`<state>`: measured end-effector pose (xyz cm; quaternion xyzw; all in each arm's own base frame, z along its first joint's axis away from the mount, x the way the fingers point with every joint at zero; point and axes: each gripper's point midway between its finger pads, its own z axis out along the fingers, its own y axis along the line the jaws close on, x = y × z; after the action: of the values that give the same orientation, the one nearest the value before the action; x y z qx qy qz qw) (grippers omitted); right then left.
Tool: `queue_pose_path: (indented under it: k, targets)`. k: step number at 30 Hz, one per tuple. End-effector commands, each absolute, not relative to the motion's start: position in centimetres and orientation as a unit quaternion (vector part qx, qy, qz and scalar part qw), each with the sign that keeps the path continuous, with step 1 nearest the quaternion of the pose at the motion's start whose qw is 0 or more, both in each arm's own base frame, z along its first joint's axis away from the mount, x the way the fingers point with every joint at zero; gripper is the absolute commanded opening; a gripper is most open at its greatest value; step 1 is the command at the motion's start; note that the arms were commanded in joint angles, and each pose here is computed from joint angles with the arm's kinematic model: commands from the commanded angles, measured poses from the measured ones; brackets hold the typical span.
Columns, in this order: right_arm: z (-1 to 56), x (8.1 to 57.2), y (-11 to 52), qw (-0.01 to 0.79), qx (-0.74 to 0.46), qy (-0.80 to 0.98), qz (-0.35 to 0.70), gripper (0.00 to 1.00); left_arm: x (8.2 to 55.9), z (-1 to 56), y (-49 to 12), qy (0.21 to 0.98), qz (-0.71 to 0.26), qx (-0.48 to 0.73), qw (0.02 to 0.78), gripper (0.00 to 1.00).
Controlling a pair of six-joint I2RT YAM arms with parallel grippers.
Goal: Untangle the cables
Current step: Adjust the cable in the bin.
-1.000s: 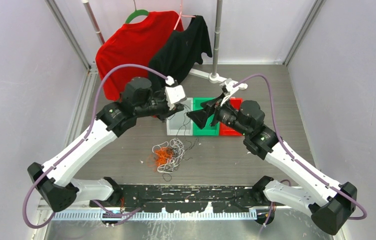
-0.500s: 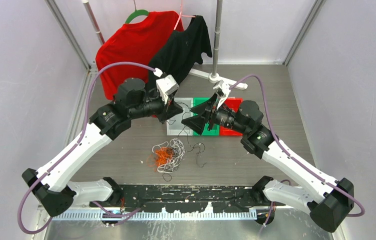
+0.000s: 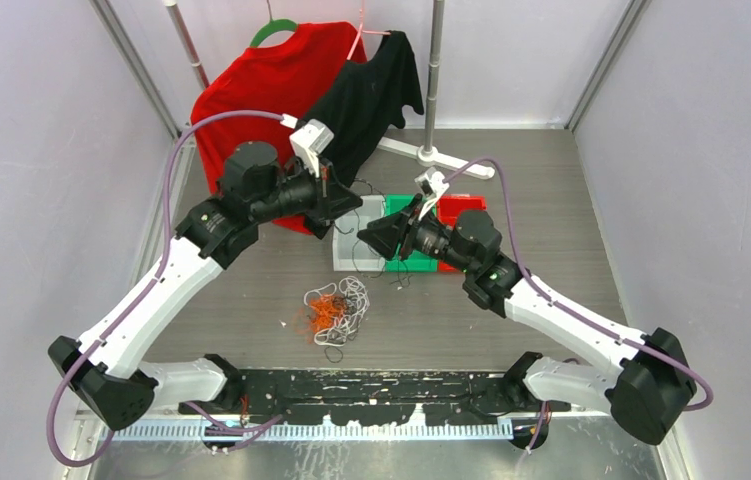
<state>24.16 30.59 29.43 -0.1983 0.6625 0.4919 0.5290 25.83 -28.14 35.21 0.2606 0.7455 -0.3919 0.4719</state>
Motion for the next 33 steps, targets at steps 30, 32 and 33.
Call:
queue_pose_path:
  k: [30, 32, 33]
  targets:
    - [27.3, 29.2, 32.4, 0.561, -0.076, 0.718, 0.405, 0.85, 34.1, 34.1, -24.1, 0.757, -0.275, 0.166, 0.569, 0.0]
    - [26.2, 29.6, 32.3, 0.551, -0.072, 0.736, 0.387, 0.89, 35.1, 34.2, -23.0, 0.755, -0.232, 0.168, 0.589, 0.0]
    - [25.4, 29.7, 32.1, 0.542, -0.073, 0.748, 0.376, 0.91, 35.4, 34.2, -22.5, 0.755, -0.214, 0.172, 0.596, 0.0]
